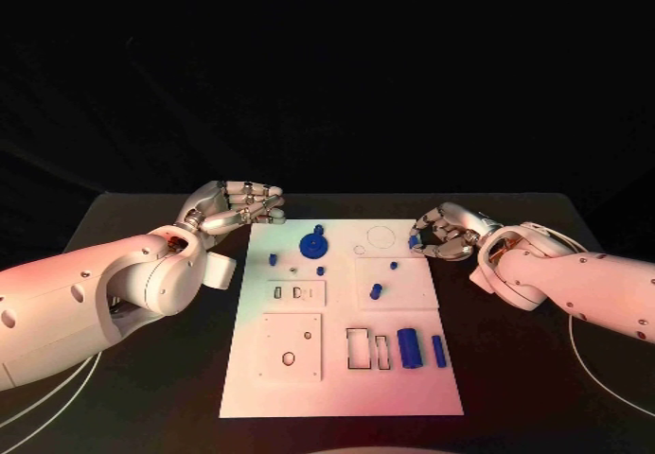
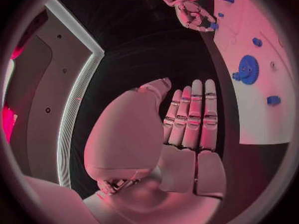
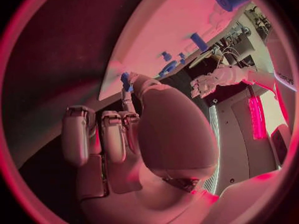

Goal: Assemble the parts on the task board

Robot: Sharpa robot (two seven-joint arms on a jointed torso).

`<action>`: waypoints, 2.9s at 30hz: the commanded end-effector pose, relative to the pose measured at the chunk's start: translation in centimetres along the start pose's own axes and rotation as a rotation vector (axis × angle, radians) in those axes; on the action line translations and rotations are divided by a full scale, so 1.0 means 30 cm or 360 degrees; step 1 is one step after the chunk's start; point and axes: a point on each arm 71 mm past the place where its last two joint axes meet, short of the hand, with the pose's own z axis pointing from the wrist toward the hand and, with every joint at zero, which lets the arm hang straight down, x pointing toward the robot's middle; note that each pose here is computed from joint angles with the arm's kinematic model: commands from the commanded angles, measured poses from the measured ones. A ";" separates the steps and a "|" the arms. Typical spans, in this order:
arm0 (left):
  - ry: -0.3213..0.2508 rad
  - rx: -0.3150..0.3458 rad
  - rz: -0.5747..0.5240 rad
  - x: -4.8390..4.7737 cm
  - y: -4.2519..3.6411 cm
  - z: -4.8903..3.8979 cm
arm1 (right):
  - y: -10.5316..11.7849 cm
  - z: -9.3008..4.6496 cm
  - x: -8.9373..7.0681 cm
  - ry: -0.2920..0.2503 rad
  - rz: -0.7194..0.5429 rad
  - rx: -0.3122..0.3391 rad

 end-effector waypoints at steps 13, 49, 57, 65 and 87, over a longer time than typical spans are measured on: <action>0.0015 0.0010 -0.0009 -0.001 0.004 0.014 | 0.201 -0.004 -0.001 -0.0029 -0.0018 -0.0012; -0.0007 -0.0002 0.0003 -0.019 0.018 0.030 | 0.644 0.030 0.371 0.0292 -0.0229 -0.0258; -0.0005 -0.0004 0.0002 -0.019 0.017 0.028 | 0.652 0.024 0.398 0.0315 -0.0235 -0.0253; -0.0005 -0.0005 0.0002 -0.021 0.017 0.025 | 0.658 0.021 0.415 0.0322 -0.0224 -0.0256; -0.0003 -0.0007 0.0002 -0.022 0.017 0.025 | 0.645 0.027 0.443 0.0319 -0.0203 -0.0257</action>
